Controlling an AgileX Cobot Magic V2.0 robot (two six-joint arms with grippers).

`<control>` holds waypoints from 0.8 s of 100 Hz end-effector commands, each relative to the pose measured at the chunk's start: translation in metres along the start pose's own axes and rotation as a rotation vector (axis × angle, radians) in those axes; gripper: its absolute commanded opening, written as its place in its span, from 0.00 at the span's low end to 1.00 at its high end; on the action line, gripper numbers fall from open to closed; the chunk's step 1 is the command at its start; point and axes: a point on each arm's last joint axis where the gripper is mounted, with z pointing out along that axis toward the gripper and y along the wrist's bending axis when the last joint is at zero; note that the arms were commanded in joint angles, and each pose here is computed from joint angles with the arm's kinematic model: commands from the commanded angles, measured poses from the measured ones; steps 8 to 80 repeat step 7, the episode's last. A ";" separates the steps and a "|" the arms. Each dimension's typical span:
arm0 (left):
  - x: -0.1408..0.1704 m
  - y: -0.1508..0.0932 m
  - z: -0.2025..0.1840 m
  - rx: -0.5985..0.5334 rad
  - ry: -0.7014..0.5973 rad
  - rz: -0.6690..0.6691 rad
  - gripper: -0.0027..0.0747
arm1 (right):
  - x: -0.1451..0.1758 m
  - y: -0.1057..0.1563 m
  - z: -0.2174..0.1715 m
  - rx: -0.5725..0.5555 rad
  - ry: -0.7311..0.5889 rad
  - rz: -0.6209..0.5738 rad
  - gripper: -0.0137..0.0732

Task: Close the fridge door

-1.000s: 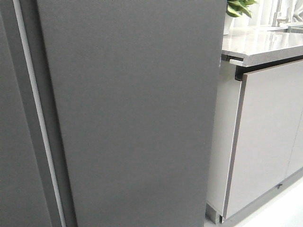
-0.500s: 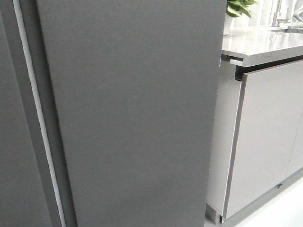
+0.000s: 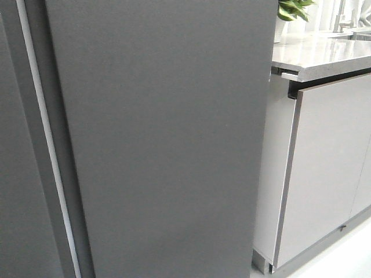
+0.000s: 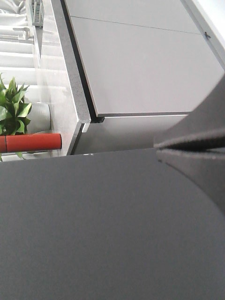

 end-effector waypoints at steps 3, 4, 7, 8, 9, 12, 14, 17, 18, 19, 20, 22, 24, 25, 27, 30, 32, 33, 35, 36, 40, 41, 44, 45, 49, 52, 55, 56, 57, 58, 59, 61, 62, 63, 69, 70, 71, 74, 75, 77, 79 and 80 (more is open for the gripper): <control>0.005 0.000 -0.001 0.001 -0.049 -0.009 0.01 | -0.002 -0.001 -0.001 0.008 -0.081 -0.011 0.10; 0.005 0.000 -0.001 0.001 -0.049 -0.009 0.01 | -0.002 -0.001 -0.001 0.008 -0.081 -0.011 0.10; 0.005 0.000 -0.001 0.001 -0.049 -0.009 0.01 | -0.002 -0.001 -0.001 0.008 -0.081 -0.011 0.10; 0.005 0.000 -0.001 0.001 -0.049 -0.009 0.01 | -0.002 -0.001 -0.001 0.008 -0.081 -0.011 0.10; 0.005 0.000 -0.001 0.001 -0.049 -0.009 0.01 | -0.002 -0.001 -0.001 0.008 -0.081 -0.011 0.10; 0.005 0.000 -0.001 0.001 -0.049 -0.009 0.01 | -0.002 -0.001 -0.001 0.008 -0.081 -0.011 0.10; 0.005 0.000 -0.001 0.001 -0.049 -0.009 0.01 | -0.002 -0.001 -0.001 0.008 -0.081 -0.011 0.10; 0.005 0.000 -0.001 0.001 -0.049 -0.009 0.01 | -0.002 -0.001 -0.001 0.008 -0.081 -0.011 0.10; 0.005 0.000 -0.001 0.001 -0.049 -0.009 0.01 | -0.002 -0.001 -0.001 0.008 -0.081 -0.011 0.10; 0.005 0.000 -0.001 0.001 -0.049 -0.009 0.01 | -0.002 -0.001 -0.001 0.008 -0.081 -0.011 0.10; 0.005 0.000 -0.001 0.001 -0.049 -0.009 0.01 | -0.002 -0.001 -0.001 0.008 -0.081 -0.011 0.10; 0.005 0.000 -0.001 0.001 -0.049 -0.009 0.01 | -0.002 -0.001 -0.001 0.008 -0.081 -0.011 0.10; 0.005 0.000 -0.001 0.001 -0.049 -0.009 0.01 | -0.002 -0.001 -0.001 0.008 -0.081 -0.011 0.10; 0.005 0.000 -0.001 0.001 -0.049 -0.009 0.01 | -0.002 -0.001 -0.001 0.008 -0.081 -0.011 0.10; 0.005 0.000 -0.001 0.001 -0.049 -0.009 0.01 | -0.002 -0.001 -0.001 0.008 -0.081 -0.011 0.10; 0.005 0.000 -0.001 0.001 -0.049 -0.009 0.01 | -0.002 -0.001 -0.001 0.008 -0.081 -0.011 0.10; 0.005 0.000 -0.001 0.001 -0.049 -0.009 0.01 | -0.002 -0.001 -0.001 0.008 -0.081 -0.011 0.10; 0.005 0.000 -0.001 0.001 -0.049 -0.009 0.01 | -0.002 -0.001 -0.001 0.008 -0.081 -0.011 0.10; 0.005 0.000 -0.001 0.001 -0.049 -0.009 0.01 | -0.002 -0.001 -0.001 0.008 -0.081 -0.011 0.10; 0.005 0.000 -0.001 0.001 -0.049 -0.009 0.01 | -0.002 -0.001 -0.001 0.008 -0.081 -0.011 0.10; 0.005 0.000 -0.001 0.001 -0.049 -0.009 0.01 | -0.002 -0.001 -0.001 0.008 -0.081 -0.011 0.10; 0.005 0.000 -0.001 0.001 -0.049 -0.009 0.01 | -0.002 -0.001 -0.001 0.008 -0.081 -0.011 0.10; 0.005 0.000 -0.001 0.001 -0.049 -0.009 0.01 | -0.002 -0.001 -0.001 0.008 -0.081 -0.011 0.10; 0.005 0.000 -0.001 0.001 -0.049 -0.009 0.01 | -0.002 -0.001 -0.001 0.008 -0.081 -0.011 0.10; 0.005 0.000 -0.001 0.001 -0.049 -0.009 0.01 | -0.002 -0.001 -0.001 0.008 -0.081 -0.011 0.10; 0.005 0.000 -0.001 0.001 -0.049 -0.009 0.01 | -0.002 -0.001 -0.001 0.008 -0.081 -0.011 0.10; 0.005 0.000 -0.001 0.001 -0.049 -0.009 0.01 | -0.002 -0.001 -0.001 0.008 -0.081 -0.011 0.10; 0.005 0.000 -0.001 0.001 -0.049 -0.009 0.01 | -0.002 -0.001 -0.001 0.008 -0.081 -0.011 0.10; 0.005 0.000 -0.001 0.001 -0.049 -0.009 0.01 | -0.002 -0.001 -0.001 0.008 -0.081 -0.011 0.10; 0.005 0.000 -0.001 0.001 -0.049 -0.009 0.01 | -0.002 -0.001 -0.001 0.008 -0.081 -0.011 0.10; 0.005 0.000 -0.001 0.001 -0.049 -0.009 0.01 | -0.002 -0.001 -0.001 0.008 -0.081 -0.011 0.10; 0.005 0.000 -0.001 0.001 -0.049 -0.009 0.01 | -0.002 -0.001 -0.001 0.008 -0.081 -0.011 0.10; 0.005 0.000 -0.001 0.001 -0.049 -0.009 0.01 | -0.002 -0.001 -0.001 0.008 -0.081 -0.011 0.10; 0.005 0.000 -0.001 0.001 -0.049 -0.009 0.01 | -0.002 -0.001 -0.001 0.008 -0.081 -0.011 0.10; 0.005 0.000 -0.001 0.001 -0.049 -0.009 0.01 | -0.002 -0.001 -0.001 0.008 -0.081 -0.011 0.10; 0.005 0.000 -0.001 0.001 -0.049 -0.009 0.01 | -0.002 -0.001 -0.001 0.008 -0.081 -0.011 0.10; 0.005 0.000 -0.001 0.001 -0.049 -0.009 0.01 | -0.002 -0.001 -0.001 0.008 -0.081 -0.011 0.10; 0.005 0.000 -0.001 0.001 -0.049 -0.009 0.01 | -0.002 -0.001 -0.001 0.008 -0.081 -0.011 0.10; 0.005 0.000 -0.001 0.001 -0.049 -0.009 0.01 | -0.002 -0.001 -0.001 0.008 -0.081 -0.011 0.10; 0.005 0.000 -0.001 0.001 -0.049 -0.009 0.01 | -0.002 -0.001 -0.001 0.008 -0.081 -0.011 0.10; 0.005 0.000 -0.001 0.001 -0.049 -0.009 0.01 | -0.002 -0.001 -0.001 0.008 -0.081 -0.011 0.10; 0.005 0.000 -0.001 0.001 -0.049 -0.009 0.01 | -0.002 -0.001 -0.001 0.008 -0.081 -0.011 0.10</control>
